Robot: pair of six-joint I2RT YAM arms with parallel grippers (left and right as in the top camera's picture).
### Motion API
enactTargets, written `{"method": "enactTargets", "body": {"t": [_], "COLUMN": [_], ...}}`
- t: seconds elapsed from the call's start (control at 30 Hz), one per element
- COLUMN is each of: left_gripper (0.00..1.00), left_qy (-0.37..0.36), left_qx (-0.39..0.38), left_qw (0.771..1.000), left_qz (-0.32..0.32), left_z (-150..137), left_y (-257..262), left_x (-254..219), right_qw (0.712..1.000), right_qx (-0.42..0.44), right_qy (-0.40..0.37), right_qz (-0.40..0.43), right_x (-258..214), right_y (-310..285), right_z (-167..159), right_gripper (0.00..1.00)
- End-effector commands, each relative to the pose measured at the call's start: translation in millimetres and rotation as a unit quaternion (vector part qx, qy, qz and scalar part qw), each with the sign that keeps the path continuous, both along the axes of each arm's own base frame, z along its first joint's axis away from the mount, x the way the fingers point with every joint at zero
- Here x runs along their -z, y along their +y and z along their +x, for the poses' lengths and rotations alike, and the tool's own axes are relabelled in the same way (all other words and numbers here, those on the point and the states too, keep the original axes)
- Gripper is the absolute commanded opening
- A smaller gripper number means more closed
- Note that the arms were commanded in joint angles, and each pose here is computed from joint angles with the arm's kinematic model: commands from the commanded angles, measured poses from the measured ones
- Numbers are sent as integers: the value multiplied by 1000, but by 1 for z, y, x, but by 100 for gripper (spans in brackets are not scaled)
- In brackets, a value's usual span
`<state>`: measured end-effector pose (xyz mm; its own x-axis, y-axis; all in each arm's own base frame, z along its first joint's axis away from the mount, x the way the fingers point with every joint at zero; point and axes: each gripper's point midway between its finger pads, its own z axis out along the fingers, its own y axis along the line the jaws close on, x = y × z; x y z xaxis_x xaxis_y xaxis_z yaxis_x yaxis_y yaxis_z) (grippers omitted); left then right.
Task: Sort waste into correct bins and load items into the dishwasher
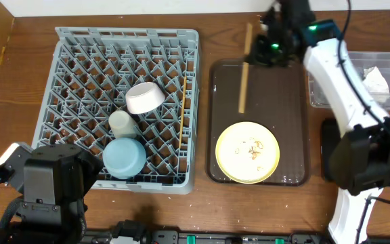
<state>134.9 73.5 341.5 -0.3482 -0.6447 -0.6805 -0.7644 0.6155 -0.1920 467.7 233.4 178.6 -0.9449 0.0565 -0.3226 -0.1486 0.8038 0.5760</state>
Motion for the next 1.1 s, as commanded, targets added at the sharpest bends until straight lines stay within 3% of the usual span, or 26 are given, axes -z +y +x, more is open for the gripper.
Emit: {"method": "enactTargets", "body": {"t": [0.0,0.27,0.3,0.47,0.83,1.0,1.07], "left_gripper": [98,98,98,98,98,98,98], "left_qy": [-5,-5,-5,-5,-5,-5,-5], "left_qx": [-9,-9,-9,-9,-9,-9,-9], "left_qw": [1000,1000,1000,1000,1000,1000,1000], "left_qz": [3,3,3,3,3,3,3], "left_z": [-2,-2,-2,-2,-2,-2,-2], "left_y": [3,3,3,3,3,3,3], "left_x": [-3,-3,-3,-3,-3,-3,-3], "right_qw": [999,1000,1000,998,998,997,995], "right_qx": [-16,14,16,27,16,-62,-86], "right_qy": [22,4,0,-25,-43,-48,-41], "right_qz": [43,-5,-15,-57,-47,24,42], "right_x": [-6,32,36,40,-7,-34,-37], "right_y": [74,154,156,152,114,139,152], "right_z": [-28,-52,-54,-56,-51,-70,-82], "right_gripper": [1,7,10,46,42,41,37]}}
